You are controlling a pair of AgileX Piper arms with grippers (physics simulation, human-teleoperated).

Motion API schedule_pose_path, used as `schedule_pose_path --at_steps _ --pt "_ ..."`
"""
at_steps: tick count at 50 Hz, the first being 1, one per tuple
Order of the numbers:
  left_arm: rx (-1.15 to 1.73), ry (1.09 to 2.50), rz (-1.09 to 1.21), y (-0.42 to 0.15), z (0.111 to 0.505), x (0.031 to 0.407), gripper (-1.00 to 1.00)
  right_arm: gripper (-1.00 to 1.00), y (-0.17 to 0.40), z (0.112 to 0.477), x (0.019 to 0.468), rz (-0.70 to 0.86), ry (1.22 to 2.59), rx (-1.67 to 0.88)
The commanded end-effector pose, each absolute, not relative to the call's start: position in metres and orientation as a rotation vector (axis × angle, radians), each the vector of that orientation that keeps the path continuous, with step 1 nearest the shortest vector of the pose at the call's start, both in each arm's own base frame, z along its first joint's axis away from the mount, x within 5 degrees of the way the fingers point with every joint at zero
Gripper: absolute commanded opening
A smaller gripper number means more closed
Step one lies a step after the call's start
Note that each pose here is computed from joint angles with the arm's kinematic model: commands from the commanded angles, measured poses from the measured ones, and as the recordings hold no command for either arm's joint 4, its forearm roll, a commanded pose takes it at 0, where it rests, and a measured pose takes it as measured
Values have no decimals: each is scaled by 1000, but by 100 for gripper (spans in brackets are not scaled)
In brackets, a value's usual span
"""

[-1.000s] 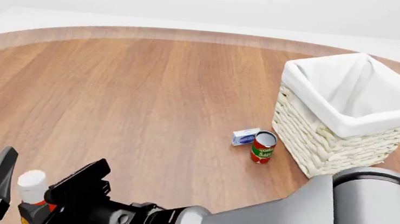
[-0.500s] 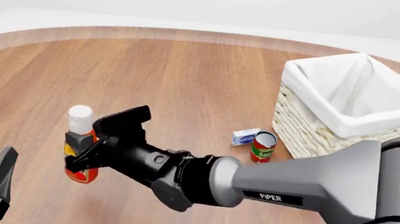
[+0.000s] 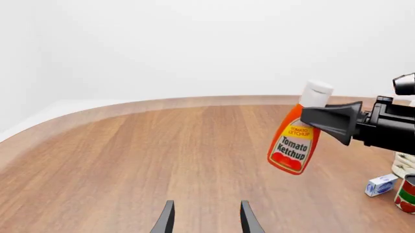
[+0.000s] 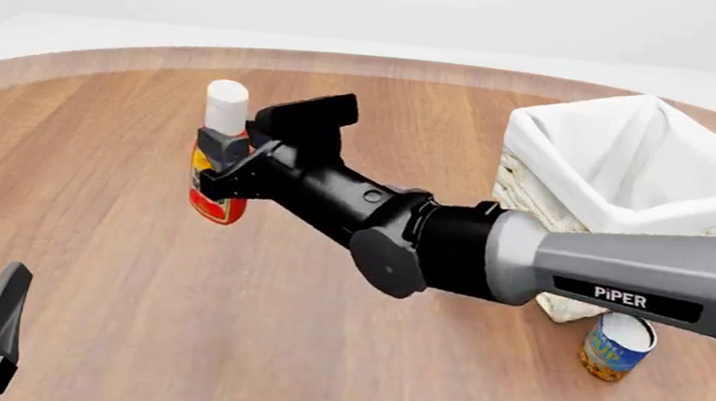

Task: Pick up the ketchup, and put it in the basket.

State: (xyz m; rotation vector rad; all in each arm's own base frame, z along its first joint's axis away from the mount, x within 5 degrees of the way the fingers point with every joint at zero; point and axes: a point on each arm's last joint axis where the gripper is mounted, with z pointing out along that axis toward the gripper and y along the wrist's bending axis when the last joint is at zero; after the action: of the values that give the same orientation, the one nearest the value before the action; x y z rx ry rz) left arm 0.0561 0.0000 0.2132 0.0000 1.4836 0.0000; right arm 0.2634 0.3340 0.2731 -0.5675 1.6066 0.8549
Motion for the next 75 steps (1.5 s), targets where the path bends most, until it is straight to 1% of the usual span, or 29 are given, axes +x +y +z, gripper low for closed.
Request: schedule_pose_path --at_steps 1,6,10,18,26,35,38,42,44,47,48,49,50,57,67,73,75 --pt "0 1484 0 0 213 56 100 -100 299 312 272 797 1529 -514" --pt "0 1484 0 0 213 56 100 -100 283 322 282 759 1507 -480" --pt "0 1484 0 0 213 56 100 -100 266 328 300 684 1494 -456" --pt "0 1484 0 0 213 56 100 -100 238 337 314 620 1482 -399" --pt "0 1484 0 0 213 56 100 -100 199 349 327 532 1441 -322" --pt "0 1484 0 0 213 56 100 -100 160 364 318 464 1398 -263" --pt "0 1484 0 0 213 56 100 -100 138 369 316 394 1395 -244" --pt "0 1484 0 0 213 56 100 -100 122 371 312 356 1396 -222" --pt "0 1484 0 0 213 56 100 -100 106 371 310 310 1396 -200" --pt "0 1484 0 0 213 56 100 -100 99 372 307 296 1394 -189" --pt "0 1484 0 0 213 56 100 -100 87 373 304 262 1392 -169" --pt "0 1484 0 0 213 56 100 -100 87 373 304 262 1392 -169" --pt "0 1484 0 0 213 56 100 -100 72 374 301 221 1392 -140" --pt "0 1484 0 0 213 56 100 -100 51 370 294 141 1412 -121" --pt "0 1484 0 0 213 56 100 -100 32 355 282 107 1445 -68" --pt "0 1484 0 0 213 56 100 -100 11 337 290 49 1474 -12" --pt "0 1484 0 0 213 56 100 -100 12 336 291 51 1473 -12"
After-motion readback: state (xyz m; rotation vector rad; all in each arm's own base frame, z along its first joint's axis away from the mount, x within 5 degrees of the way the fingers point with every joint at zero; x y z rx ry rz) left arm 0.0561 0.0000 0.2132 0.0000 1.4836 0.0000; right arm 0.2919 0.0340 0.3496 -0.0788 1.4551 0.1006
